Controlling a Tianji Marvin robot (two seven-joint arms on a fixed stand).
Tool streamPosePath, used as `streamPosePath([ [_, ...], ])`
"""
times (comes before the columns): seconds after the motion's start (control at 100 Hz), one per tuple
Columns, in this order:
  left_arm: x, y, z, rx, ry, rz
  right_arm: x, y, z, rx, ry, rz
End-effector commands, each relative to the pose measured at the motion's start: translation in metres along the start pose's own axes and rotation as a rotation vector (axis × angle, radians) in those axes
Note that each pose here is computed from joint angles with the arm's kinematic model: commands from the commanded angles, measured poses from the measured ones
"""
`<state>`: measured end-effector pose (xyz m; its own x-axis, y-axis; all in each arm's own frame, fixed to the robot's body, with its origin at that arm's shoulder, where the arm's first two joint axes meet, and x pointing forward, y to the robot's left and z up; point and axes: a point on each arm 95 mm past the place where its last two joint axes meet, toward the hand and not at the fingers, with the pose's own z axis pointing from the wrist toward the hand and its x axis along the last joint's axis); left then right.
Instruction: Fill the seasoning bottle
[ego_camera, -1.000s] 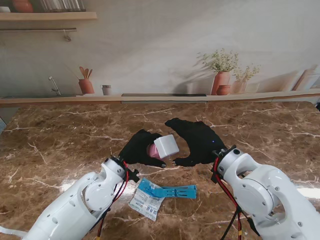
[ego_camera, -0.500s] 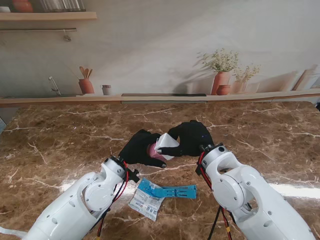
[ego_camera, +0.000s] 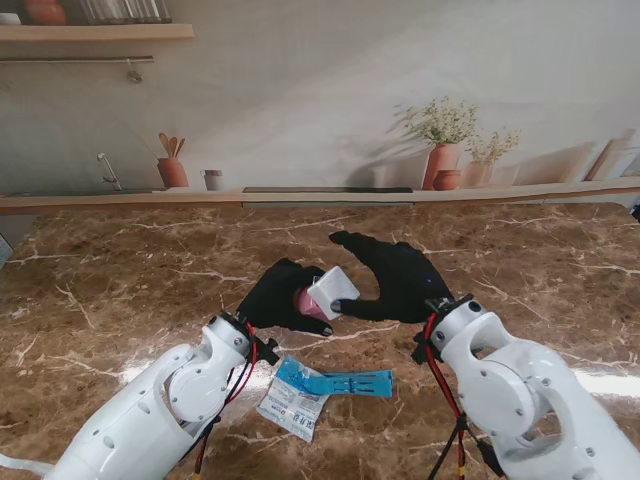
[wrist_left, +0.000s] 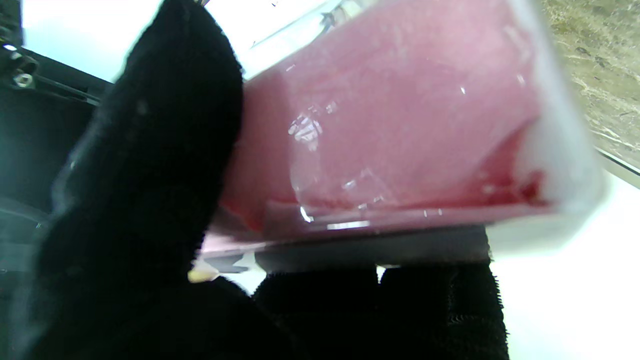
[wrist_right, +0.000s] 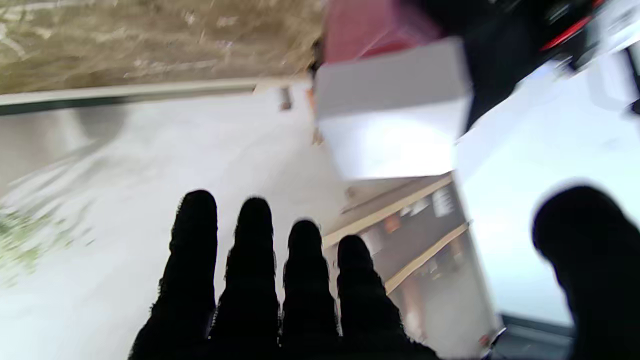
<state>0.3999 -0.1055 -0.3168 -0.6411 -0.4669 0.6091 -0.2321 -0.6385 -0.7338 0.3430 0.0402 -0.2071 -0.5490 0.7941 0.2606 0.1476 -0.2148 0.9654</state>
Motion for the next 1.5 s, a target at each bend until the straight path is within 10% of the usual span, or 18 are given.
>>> streamPosePath([
  [0.0, 0.004, -0.002, 0.003, 0.008, 0.009, 0.001, -0.001, 0.005, -0.005, 0.045, 0.002, -0.051],
  [0.52, 0.006, -0.002, 0.003, 0.000, 0.022, 0.007, -0.006, -0.017, 0.022, 0.126, 0.060, -0.100],
  [0.76, 0.007, -0.001, 0.003, 0.001, 0.025, 0.007, -0.001, -0.024, 0.034, -0.033, -0.011, -0.127],
  [1.18, 0.008, -0.001, 0.002, 0.005, 0.023, 0.005, 0.006, -0.026, 0.023, -0.035, -0.166, -0.111],
  [1.49, 0.009, -0.003, 0.000, 0.010, 0.020, 0.011, -0.006, 0.002, -0.001, 0.081, 0.065, -0.092],
])
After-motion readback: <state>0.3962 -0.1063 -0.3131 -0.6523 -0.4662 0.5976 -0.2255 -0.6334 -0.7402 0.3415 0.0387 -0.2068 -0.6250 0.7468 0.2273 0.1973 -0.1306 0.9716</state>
